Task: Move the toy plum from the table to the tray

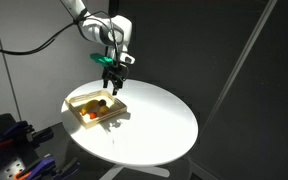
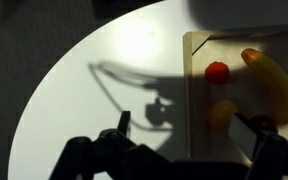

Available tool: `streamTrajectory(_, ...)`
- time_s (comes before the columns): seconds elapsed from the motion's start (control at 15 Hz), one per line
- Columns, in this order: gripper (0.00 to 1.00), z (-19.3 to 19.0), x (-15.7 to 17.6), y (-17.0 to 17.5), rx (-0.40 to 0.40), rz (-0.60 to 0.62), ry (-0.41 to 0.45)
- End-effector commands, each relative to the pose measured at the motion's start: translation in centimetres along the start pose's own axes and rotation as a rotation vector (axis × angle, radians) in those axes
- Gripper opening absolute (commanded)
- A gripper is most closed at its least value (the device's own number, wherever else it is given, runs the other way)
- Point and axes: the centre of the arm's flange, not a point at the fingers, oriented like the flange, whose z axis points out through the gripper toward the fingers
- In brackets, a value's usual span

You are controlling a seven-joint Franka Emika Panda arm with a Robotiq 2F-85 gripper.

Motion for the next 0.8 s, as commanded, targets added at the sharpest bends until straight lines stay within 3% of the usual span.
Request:
streamTrajectory(0.0,1.0,-2.3,-3.1,1.3,0.018,-0.037,0.031)
streamTrajectory(0.73,1.0,-5.9,-7.4,3.5,0.068,-0.1,0.119)
